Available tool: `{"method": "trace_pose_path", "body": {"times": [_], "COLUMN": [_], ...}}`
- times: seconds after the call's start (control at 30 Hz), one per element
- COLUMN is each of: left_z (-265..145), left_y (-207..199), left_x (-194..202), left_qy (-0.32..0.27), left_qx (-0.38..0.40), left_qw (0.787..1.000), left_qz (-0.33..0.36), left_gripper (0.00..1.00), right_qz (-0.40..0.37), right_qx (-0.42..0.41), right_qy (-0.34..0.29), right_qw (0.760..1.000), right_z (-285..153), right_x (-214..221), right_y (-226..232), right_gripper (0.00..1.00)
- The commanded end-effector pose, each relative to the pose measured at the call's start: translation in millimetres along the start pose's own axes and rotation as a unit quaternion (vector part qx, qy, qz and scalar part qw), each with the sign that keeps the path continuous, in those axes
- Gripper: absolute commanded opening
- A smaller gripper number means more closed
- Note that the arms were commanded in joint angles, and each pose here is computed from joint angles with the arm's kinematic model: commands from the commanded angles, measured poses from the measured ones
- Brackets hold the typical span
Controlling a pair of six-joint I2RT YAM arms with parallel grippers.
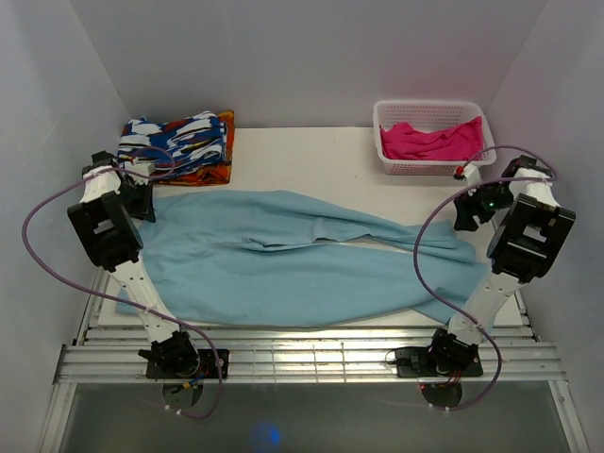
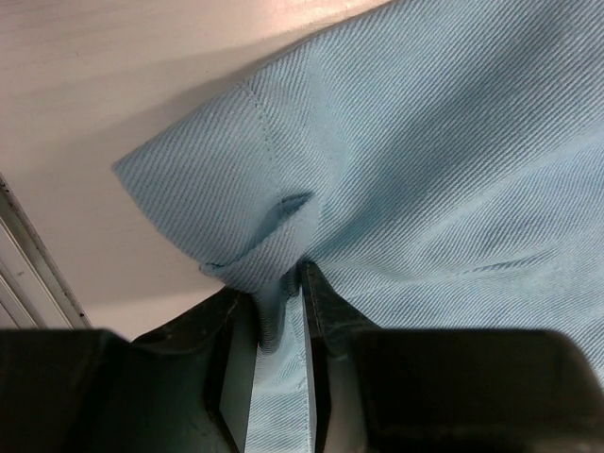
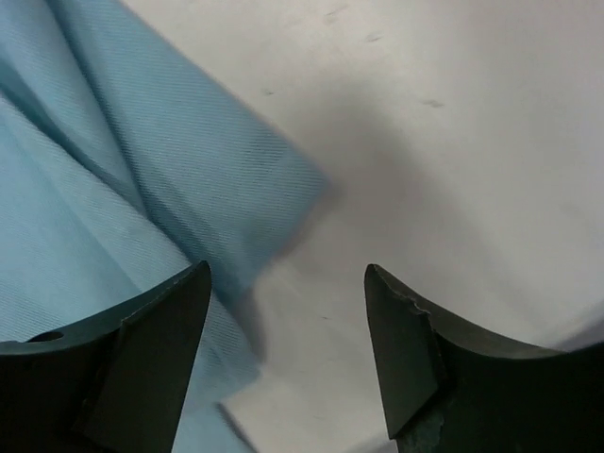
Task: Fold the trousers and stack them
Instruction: Flatten the trousers out
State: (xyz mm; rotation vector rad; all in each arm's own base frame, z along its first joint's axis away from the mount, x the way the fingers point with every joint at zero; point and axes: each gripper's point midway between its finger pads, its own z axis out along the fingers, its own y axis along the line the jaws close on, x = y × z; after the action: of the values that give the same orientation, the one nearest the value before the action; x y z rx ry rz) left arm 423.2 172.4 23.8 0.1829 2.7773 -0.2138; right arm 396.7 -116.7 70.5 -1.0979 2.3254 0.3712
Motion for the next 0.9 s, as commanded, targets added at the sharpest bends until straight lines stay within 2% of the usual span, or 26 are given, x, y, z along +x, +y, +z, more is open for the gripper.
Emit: {"method": "trace_pose_path", "body": {"times": [0.0,0.03,0.17,0.23,0.43,0.53,0.77,0.87], "left_z": [-12.4,-11.8,-9.6,-10.5,-12.5,-10.5,-5.2,-4.6], "left_y": [-7.3,-6.9,-7.6,-8.9,-6.8,-6.7,-6.5,-5.4], "left_x": [1.3,1.5,3.1,3.7,4.7,5.3,6.0,5.3], "left_qy": [-0.008,-0.008,-0.004,-0.005,-0.002,-0.001,0.002,0.002], "left_qx": [0.007,0.006,0.008,0.010,0.003,0.005,0.008,0.007], "left_qw": [1.000,1.000,1.000,1.000,1.000,1.000,1.000,1.000], "left_qz": [0.005,0.003,0.004,0.004,0.011,0.010,0.001,-0.001], "left_gripper": [0.35,0.36,0.36,0.36,0.35,0.35,0.35,0.35], "right_qz": [0.018,0.012,0.001,0.013,0.042,0.055,0.036,0.010], "right_qx": [0.052,0.055,0.085,0.100,0.060,0.059,0.056,0.075], "right_qy": [-0.002,0.004,0.023,0.008,-0.047,-0.051,0.028,0.040], "right_qw": [0.998,0.998,0.996,0.995,0.996,0.995,0.997,0.996], "right_z": [1.4,11.0,34.2,36.1,20.0,19.4,49.6,55.5], "right_x": [-13.2,-13.5,-0.6,-7.7,-45.2,-49.3,-1.9,4.1], "right_y": [9.1,13.2,14.4,6.3,5.5,-0.6,8.6,10.1], "right_gripper": [0.72,0.77,0.80,0.79,0.75,0.75,0.76,0.76]}}
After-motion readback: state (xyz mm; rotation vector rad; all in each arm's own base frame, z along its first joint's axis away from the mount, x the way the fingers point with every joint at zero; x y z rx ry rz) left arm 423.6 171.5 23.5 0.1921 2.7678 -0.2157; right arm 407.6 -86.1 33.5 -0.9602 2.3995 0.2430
